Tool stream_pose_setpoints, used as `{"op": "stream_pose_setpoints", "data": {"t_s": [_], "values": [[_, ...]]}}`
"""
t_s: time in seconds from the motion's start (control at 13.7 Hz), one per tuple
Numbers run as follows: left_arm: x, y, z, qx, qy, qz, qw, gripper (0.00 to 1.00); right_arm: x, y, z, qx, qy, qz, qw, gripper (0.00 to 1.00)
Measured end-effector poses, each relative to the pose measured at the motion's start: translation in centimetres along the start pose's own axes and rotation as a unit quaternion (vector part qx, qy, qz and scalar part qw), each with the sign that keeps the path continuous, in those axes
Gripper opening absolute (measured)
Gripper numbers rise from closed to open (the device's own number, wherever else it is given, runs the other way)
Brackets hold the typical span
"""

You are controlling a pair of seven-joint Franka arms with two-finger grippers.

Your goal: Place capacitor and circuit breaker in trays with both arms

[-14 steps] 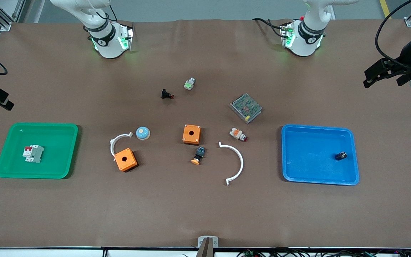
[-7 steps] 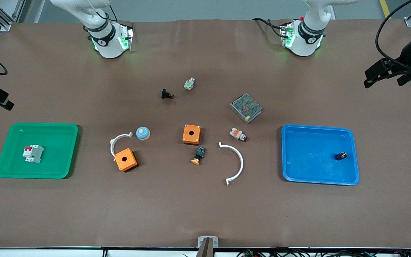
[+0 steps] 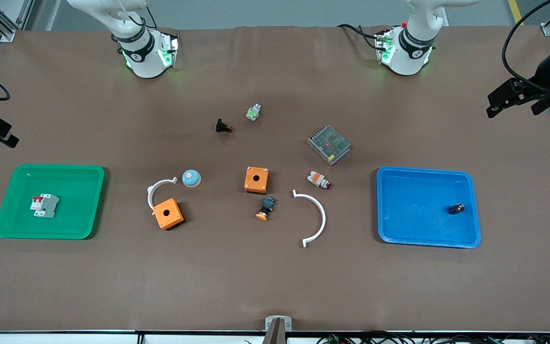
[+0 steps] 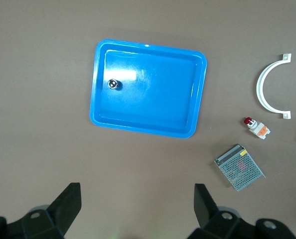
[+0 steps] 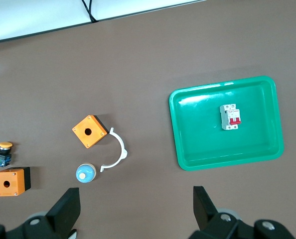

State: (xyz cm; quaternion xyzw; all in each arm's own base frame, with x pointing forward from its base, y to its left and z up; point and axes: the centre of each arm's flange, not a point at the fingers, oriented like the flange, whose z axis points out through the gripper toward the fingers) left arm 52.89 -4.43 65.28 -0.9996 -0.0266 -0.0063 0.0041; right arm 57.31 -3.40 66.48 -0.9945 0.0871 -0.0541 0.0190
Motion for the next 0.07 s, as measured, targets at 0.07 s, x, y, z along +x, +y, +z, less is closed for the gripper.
{"op": "stream_pose_setpoints", "data": {"t_s": [0.07], "values": [[0.00,0.00,0.00,0.000,0.000,0.000,1.000,1.00,0.00,0.00,0.00,0.000,0.000,0.000,1.000,1.00]]}}
